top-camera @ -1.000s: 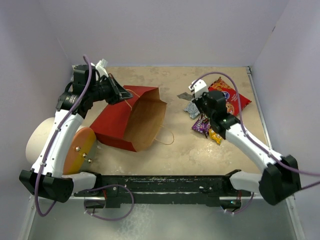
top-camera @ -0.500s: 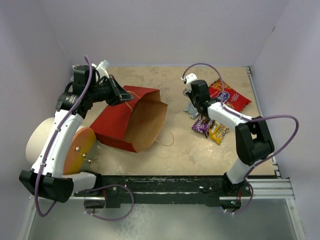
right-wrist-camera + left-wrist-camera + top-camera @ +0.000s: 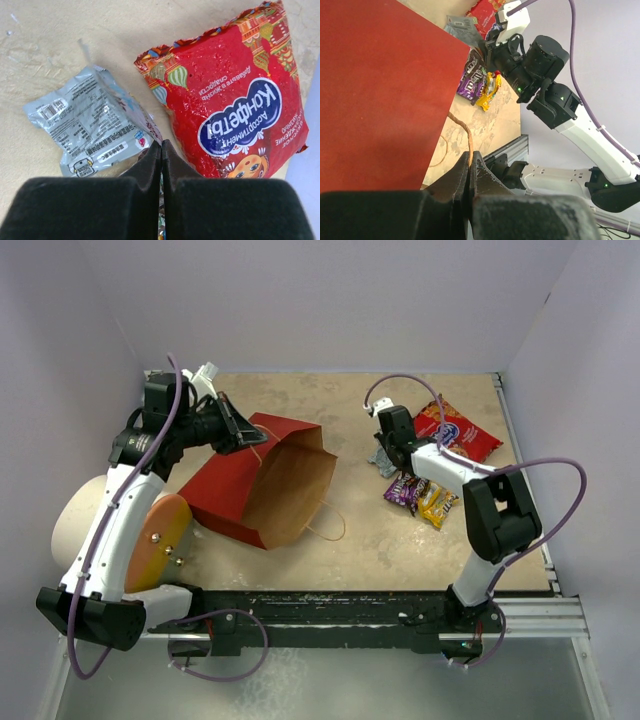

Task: Take the snacks out of the paper bag
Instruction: Place the snack at the center of the board.

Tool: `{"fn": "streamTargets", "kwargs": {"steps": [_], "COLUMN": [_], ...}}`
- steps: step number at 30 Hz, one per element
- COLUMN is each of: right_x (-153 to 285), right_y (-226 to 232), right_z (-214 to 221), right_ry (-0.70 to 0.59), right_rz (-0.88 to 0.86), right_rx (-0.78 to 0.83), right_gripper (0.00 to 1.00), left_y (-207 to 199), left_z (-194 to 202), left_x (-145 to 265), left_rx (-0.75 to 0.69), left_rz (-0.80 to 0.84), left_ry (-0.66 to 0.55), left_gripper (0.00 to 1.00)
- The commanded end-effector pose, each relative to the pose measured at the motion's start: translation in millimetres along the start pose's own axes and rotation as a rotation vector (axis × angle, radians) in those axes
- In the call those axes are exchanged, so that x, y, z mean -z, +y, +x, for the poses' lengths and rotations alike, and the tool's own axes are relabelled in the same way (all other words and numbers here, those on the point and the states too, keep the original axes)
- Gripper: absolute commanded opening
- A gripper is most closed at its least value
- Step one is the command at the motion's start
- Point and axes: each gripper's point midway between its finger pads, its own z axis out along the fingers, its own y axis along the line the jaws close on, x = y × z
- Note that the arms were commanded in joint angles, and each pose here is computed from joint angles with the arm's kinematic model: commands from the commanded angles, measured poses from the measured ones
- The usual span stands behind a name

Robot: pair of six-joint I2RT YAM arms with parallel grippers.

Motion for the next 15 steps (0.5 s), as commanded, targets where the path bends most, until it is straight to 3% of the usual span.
{"fn": "streamTargets", "kwargs": {"steps": [1,4,6,13,15], "right_x": [11,38,59,120,131], "right_y": [22,37,41,0,-16], "right_z": [-5,-18,-26,-50,-59], "right_ry": [-0.004,-0.093,-0.162,-0.351,-0.398], "right_rz": [-0.144,-0.244,-0.312,-0.264,-0.215], "right_rx": [-0.011,-0.057,-0.097,-0.173,-0.181], "right_gripper": [0.03,0.34,0.50,0.68,0.83], "left_y": [-10,-13,-14,-22,-25], "left_z": [-4,-7,-8,-10,-11], "left_x": [8,9,8,5,3], "left_rx": [-0.012,-0.014,-0.012,-0.001,0.008], "left_rz": [0.042,0.047,0.048,0.092,0.114], "left_ry": [-0.031,-0.040,-0.042,-0.036,-0.028], "left_gripper": [0.00,0.00,0.00,0.00,0.00]}}
